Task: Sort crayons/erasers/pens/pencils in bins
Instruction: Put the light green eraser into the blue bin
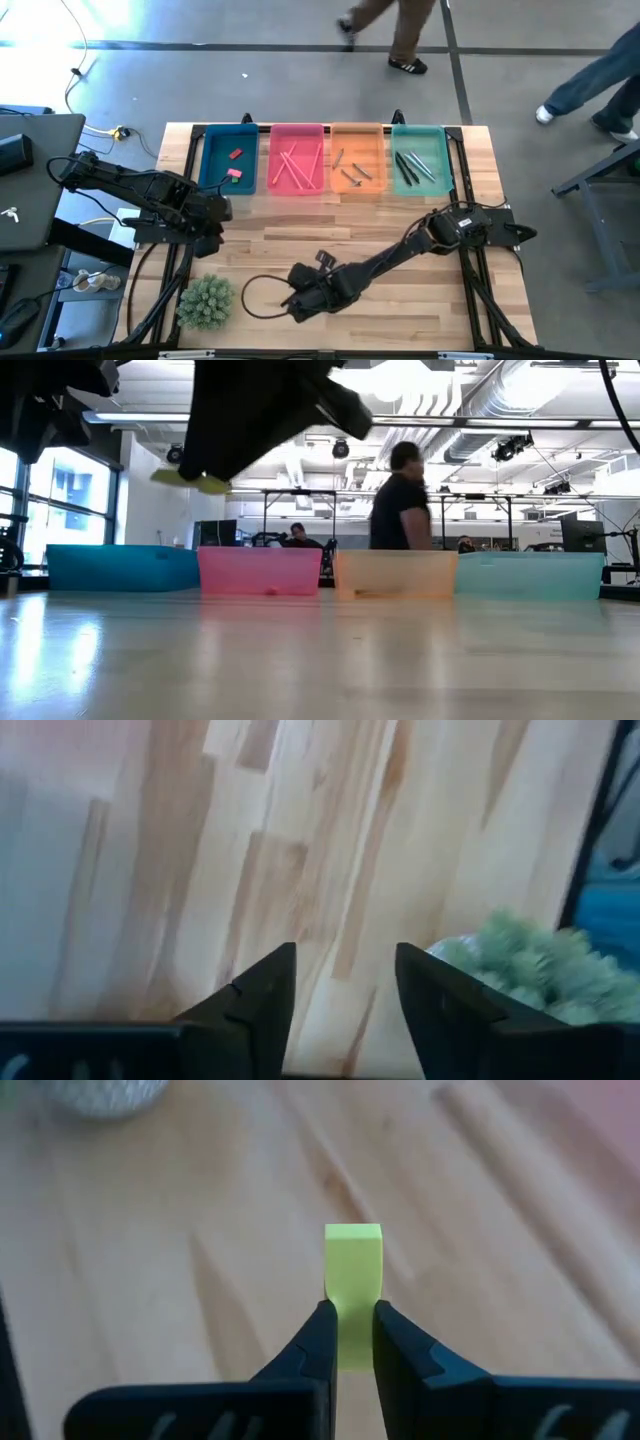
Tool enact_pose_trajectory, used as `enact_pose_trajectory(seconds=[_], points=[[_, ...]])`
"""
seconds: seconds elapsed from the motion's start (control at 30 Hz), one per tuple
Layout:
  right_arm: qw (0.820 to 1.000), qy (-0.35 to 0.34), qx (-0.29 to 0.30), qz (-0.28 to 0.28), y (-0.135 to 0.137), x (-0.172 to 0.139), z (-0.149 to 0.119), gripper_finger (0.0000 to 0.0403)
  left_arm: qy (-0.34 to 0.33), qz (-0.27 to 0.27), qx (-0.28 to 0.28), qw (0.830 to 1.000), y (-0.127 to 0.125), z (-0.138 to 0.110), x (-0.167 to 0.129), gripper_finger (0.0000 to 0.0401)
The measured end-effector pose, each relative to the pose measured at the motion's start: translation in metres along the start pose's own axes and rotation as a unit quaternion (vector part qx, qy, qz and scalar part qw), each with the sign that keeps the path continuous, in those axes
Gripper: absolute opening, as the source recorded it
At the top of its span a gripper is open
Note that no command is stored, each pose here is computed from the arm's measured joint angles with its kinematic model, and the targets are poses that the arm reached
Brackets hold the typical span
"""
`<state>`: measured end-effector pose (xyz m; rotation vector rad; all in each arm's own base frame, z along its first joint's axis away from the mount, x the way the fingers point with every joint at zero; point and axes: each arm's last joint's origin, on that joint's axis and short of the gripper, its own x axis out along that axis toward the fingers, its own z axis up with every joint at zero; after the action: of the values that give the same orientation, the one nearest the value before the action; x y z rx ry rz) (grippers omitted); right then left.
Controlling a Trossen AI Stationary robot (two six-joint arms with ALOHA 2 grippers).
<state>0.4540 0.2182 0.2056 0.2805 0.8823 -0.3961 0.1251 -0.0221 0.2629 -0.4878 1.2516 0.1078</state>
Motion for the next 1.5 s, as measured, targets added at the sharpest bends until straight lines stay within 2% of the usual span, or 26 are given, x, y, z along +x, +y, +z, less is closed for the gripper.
enact_pose_trajectory(seconds=[0.17,0.4,0.57,0.8,1.1,1.3,1.5], points=[[0.999,-0.033,-0.002,-0.013,-0.006,-0.003,0.019,0.0023,-0.037,-0.031,-0.022,0.999,-0.005,0.008,0.0,0.0164],[0.995,-0.089,-0.039,-0.033,-0.015,-0.015,0.052,0.0024,-0.093,-0.074,-0.057,0.991,-0.013,0.019,-0.003,0.0161],[0.989,-0.114,-0.082,-0.045,-0.021,-0.023,0.071,0.0024,-0.144,-0.107,-0.082,0.98,-0.019,0.029,-0.006,0.0162],[0.98,-0.125,-0.146,-0.057,-0.029,-0.028,0.087,0.0024,-0.213,-0.129,-0.124,0.961,-0.024,0.039,-0.012,0.0163],[0.972,-0.129,-0.185,-0.072,-0.035,-0.025,0.094,0.0024,-0.231,-0.14,-0.159,0.949,-0.026,0.044,-0.013,0.0163],[0.96,-0.174,-0.209,-0.06,-0.03,-0.027,0.104,0.0024,-0.226,-0.138,-0.168,0.95,-0.027,0.047,-0.009,0.0163],[0.959,-0.179,-0.214,-0.061,-0.031,-0.026,0.107,0.0024,-0.223,-0.13,-0.165,0.952,-0.028,0.05,-0.005,0.0161]])
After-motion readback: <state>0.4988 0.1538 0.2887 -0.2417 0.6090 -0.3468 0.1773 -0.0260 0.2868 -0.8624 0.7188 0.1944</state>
